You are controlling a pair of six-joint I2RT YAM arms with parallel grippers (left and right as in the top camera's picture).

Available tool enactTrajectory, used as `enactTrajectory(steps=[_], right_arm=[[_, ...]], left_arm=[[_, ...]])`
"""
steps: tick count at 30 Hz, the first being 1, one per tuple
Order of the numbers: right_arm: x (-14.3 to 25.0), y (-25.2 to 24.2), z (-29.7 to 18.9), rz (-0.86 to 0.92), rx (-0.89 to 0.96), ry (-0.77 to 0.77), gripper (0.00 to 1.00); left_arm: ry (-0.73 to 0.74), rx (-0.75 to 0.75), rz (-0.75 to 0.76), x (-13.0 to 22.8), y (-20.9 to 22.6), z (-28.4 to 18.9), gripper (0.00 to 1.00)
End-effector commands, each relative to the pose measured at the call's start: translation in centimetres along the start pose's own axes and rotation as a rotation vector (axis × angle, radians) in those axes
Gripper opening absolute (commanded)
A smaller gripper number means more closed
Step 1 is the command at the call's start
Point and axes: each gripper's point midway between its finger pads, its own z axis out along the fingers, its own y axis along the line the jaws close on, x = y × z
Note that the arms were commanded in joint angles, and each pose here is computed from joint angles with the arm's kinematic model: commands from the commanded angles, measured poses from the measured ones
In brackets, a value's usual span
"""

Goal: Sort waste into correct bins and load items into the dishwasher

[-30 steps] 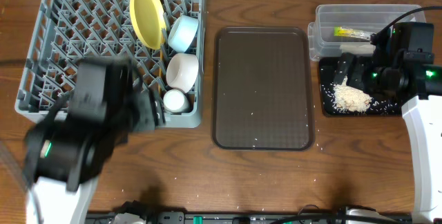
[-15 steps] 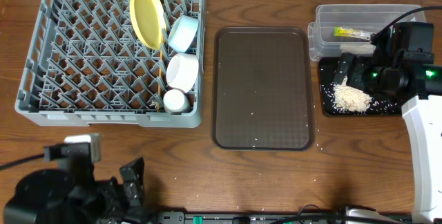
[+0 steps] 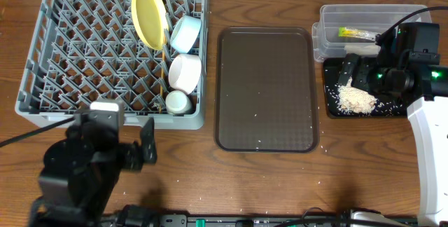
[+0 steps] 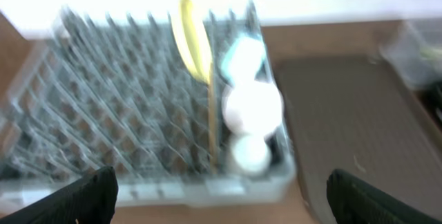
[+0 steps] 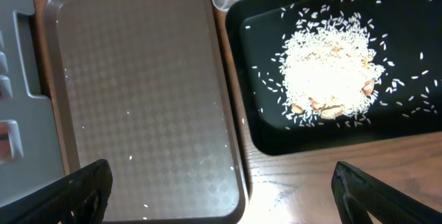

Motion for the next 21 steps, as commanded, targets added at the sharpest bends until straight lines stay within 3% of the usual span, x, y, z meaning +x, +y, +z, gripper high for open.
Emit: enactTrajectory(steps=[1,14,21], right_arm=[[-0.3,-0.1,-0.2,0.014,0.003,-0.007,0.99],[-0.3,-0.1,-0.2,0.014,0.003,-0.007,0.99],[-0.3,-0.1,-0.2,0.014,0.003,-0.007,0.99]], left_arm=[[-0.081,-0.055,0.113,1.4,1.4,2.0,0.98],[-0.399,-0.117,0.098,6.3,2.8,6.7,0.98],[-0.453,-0.159,0.094,8.9,3.5,7.3,0.98]])
